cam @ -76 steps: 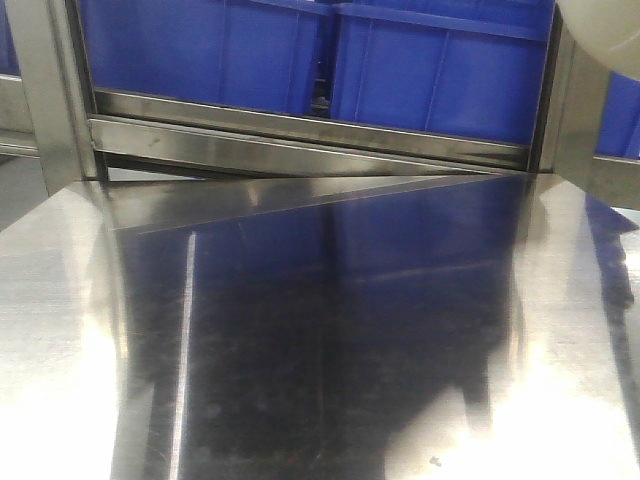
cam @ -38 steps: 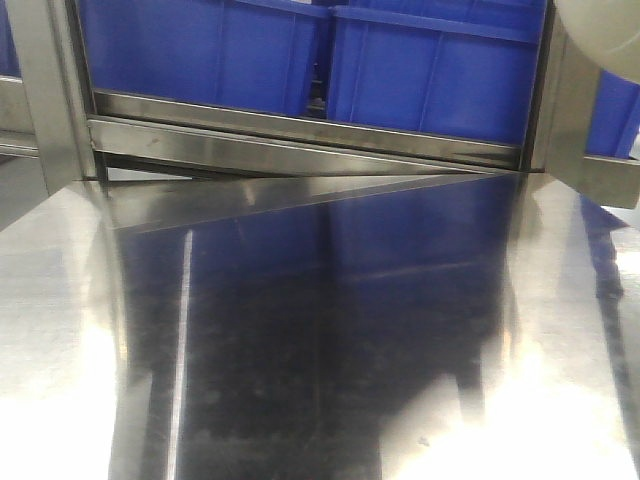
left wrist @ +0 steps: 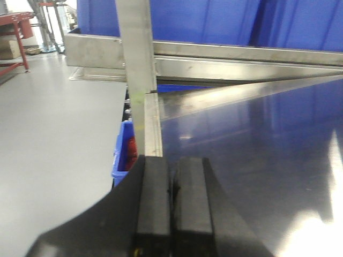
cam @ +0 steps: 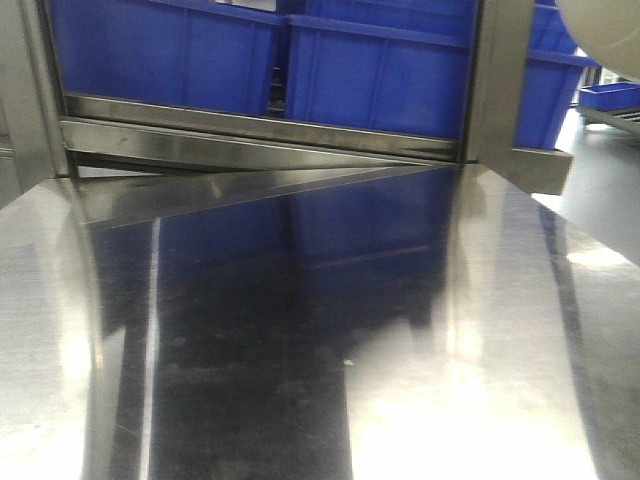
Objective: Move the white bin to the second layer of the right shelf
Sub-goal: 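Drive away from the table holding the trash can in the right gripper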
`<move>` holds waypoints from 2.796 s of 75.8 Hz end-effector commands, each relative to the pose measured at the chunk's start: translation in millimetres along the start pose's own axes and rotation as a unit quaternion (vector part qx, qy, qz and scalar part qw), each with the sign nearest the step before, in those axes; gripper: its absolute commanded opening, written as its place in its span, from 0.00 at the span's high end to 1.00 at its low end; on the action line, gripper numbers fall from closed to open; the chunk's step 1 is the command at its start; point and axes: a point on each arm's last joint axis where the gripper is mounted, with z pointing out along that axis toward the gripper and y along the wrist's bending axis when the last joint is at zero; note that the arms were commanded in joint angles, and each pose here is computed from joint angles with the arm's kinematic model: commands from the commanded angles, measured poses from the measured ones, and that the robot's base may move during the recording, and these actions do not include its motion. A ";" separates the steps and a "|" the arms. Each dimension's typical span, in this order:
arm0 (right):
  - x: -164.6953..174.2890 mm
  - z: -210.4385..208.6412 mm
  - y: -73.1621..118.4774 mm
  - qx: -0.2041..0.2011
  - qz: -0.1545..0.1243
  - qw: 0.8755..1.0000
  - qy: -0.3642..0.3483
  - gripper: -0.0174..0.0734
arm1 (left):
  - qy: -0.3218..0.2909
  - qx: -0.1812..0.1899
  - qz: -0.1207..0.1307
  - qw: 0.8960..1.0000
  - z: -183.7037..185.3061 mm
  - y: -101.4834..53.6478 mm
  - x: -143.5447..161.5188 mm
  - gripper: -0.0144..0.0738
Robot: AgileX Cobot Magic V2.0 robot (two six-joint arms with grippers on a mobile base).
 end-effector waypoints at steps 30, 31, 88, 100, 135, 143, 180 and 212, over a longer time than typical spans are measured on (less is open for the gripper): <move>-17.6 -6.6 1.9 -0.006 -0.004 0.998 -0.067 0.75 | -0.032 0.000 -0.003 0.999 1.0 -0.3 3.7 0.74; -17.6 -6.6 1.9 -0.006 -0.004 0.998 -0.067 0.75 | -0.032 0.000 -0.003 0.999 1.0 -0.3 3.7 0.74; -17.6 -6.6 1.9 -0.006 -0.004 0.998 -0.067 0.75 | -0.032 0.000 -0.003 0.999 1.0 -0.3 3.7 0.74; -17.6 -6.6 1.9 -0.006 -0.004 0.998 -0.067 0.75 | -0.032 0.000 -0.003 0.999 1.0 -0.3 3.7 0.74; -17.6 -6.6 1.9 -0.006 -0.004 0.998 -0.067 0.75 | -0.032 0.000 -0.003 0.999 1.0 -0.3 3.7 0.74; -17.6 -6.6 1.9 -0.006 -0.004 0.998 -0.067 0.75 | -0.032 0.000 -0.003 0.999 1.0 -0.3 3.7 0.74; -17.6 -6.6 1.9 -0.006 -0.004 0.998 -0.067 0.75 | -0.032 0.000 -0.003 0.999 1.0 -0.3 3.7 0.74; -17.6 -6.6 1.9 -0.006 -0.004 0.998 -0.067 0.75 | -0.032 0.000 -0.003 0.999 1.0 -0.3 3.7 0.74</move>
